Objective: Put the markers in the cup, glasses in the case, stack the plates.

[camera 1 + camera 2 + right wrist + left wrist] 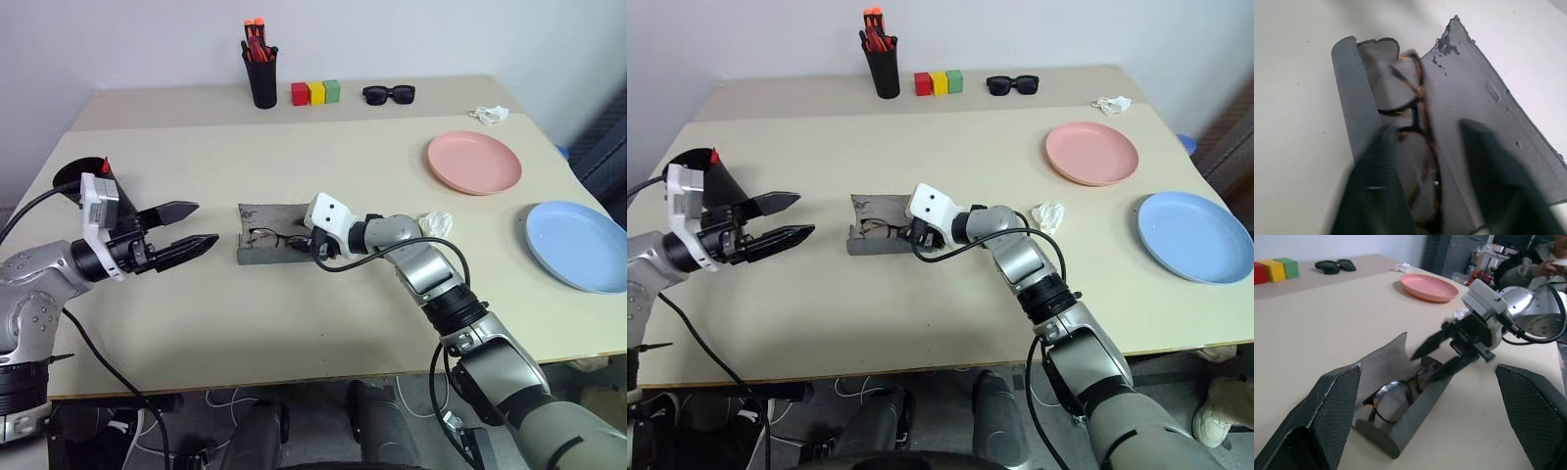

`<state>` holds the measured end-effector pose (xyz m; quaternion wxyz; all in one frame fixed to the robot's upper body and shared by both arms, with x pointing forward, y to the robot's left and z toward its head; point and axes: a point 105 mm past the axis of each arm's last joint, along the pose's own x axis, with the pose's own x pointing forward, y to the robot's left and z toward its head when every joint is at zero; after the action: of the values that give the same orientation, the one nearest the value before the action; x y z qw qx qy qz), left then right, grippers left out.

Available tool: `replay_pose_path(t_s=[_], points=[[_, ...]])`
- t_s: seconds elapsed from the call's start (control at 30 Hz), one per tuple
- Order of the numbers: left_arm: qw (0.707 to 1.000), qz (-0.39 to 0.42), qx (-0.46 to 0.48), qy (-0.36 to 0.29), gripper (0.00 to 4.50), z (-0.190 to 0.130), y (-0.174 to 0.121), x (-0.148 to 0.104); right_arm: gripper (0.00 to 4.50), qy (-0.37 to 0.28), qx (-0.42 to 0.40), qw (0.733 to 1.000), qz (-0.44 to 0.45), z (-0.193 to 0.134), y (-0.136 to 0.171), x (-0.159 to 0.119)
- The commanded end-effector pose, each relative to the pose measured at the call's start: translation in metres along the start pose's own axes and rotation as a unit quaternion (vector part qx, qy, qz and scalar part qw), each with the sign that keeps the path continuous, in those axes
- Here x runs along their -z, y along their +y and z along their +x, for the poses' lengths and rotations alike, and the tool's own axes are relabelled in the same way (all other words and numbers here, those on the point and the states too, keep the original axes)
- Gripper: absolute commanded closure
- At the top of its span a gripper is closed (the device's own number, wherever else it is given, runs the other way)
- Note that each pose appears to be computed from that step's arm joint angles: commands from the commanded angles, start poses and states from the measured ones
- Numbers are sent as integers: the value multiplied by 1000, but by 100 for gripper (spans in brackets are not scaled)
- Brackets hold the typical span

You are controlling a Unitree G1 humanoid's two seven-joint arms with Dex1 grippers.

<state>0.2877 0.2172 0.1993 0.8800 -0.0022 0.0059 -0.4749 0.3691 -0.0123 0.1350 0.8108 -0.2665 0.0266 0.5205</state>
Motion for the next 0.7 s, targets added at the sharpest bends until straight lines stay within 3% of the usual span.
replay_pose_path(t_s=[0.03,0.07,0.1,0.2,0.33,0.43,0.67,0.7], points=[[1000,21,6,-12,0,4,-3,-12,58,-27,14,999,-15,-3,-9,-18],[1000,22,5,-11,0,4,-3,-12,11,-35,13,999,-11,-4,-9,-21],[1000,24,5,-11,0,5,-3,-13,4,-42,12,999,-7,-4,-9,-23],[1000,18,-5,-13,0,7,0,-15,4,-66,22,998,10,-8,-13,-32],[999,13,-33,-16,0,16,16,-22,4,-187,39,977,99,-37,-26,-67],[998,31,-35,-32,0,31,25,-30,91,-228,59,962,135,-64,-34,-70],[994,68,-75,-43,0,68,65,-33,445,-207,98,965,130,-104,-30,-50],[993,79,-83,-40,0,73,71,-31,445,-198,105,966,126,-107,-29,-47]])
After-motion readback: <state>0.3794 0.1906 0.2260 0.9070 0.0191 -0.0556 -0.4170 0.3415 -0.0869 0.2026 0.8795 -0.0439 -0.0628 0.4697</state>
